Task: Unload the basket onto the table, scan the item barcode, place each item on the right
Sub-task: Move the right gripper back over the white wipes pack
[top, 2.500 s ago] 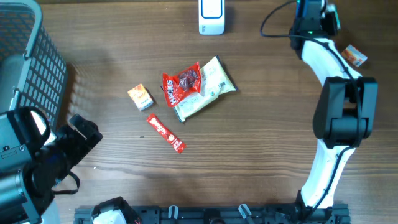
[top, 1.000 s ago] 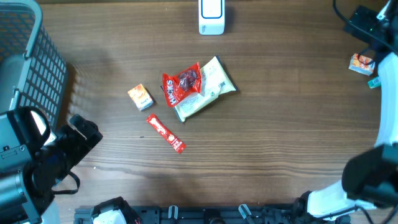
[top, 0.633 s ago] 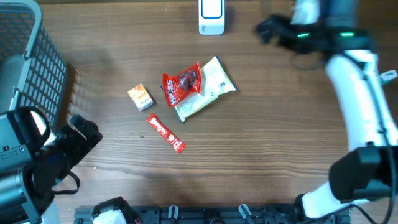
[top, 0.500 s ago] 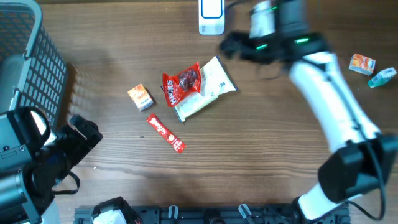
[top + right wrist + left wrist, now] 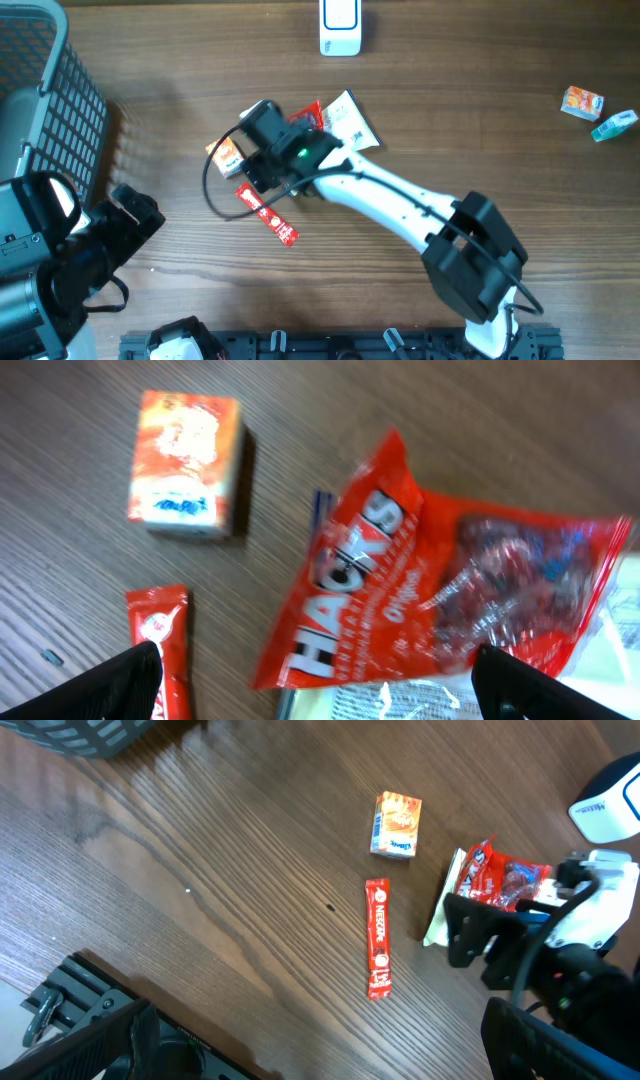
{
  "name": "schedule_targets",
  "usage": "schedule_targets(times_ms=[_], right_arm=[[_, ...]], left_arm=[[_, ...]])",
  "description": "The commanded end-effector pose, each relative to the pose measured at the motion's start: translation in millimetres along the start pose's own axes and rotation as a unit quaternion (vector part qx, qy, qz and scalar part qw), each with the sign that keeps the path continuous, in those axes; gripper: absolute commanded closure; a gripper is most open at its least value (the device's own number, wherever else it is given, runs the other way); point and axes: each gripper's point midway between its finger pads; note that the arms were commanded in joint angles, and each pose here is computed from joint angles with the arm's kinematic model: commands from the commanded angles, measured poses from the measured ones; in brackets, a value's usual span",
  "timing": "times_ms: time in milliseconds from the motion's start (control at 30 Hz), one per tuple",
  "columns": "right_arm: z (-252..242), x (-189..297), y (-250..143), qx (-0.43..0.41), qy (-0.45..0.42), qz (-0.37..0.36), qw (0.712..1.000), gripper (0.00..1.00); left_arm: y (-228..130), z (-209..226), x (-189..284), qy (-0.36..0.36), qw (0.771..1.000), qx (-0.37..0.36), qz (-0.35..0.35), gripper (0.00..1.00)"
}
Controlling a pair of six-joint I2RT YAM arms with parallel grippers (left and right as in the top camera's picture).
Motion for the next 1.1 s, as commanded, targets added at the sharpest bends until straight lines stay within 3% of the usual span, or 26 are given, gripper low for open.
schedule_targets(times_ms=[0,200,400,433,600,700,733,1067], right_arm=[[-8,-2,2,0.048,-0.065,-0.008,0.997,0.00],[-4,-32,-18,0.058,-0.072,0.023,0.995,0.00],[-26,-49,-26,0.065,-0.150,0.030,0.986,0.03],[-31,-49,-25,0.065,-0.163,0.027,0.984,0.07],[-47,-42,-17,0.065,-0.214,0.013,0.975,0.65],[-47,-41,-17,0.076,-0.214,0.016,0.974,0.91],[-47,-40,-16,0.077,-0.213,0.018,0.974,0.96],[-47,1,17,0.037,-0.196,-0.013,0.980,0.96]], left_arm=[[2,2,0,0.005,1.000,0.009,-0.004,0.00],[2,2,0,0.005,1.000,0.009,-0.004,0.00],[2,2,0,0.005,1.000,0.009,-0.004,0.00],[2,2,0,0.005,1.000,0.009,-0.004,0.00],[2,2,0,0.005,1.000,0.009,-0.004,0.00],[2,2,0,0.005,1.000,0.009,-0.004,0.00],[2,2,0,0.005,1.000,0.009,-0.004,0.00],[2,2,0,0.005,1.000,0.009,-0.004,0.00]])
Point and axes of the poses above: each gripper's point midway between its finger pads, its own x axis back along the fingers, its own z axis along the line the jaws close on, y = z × x
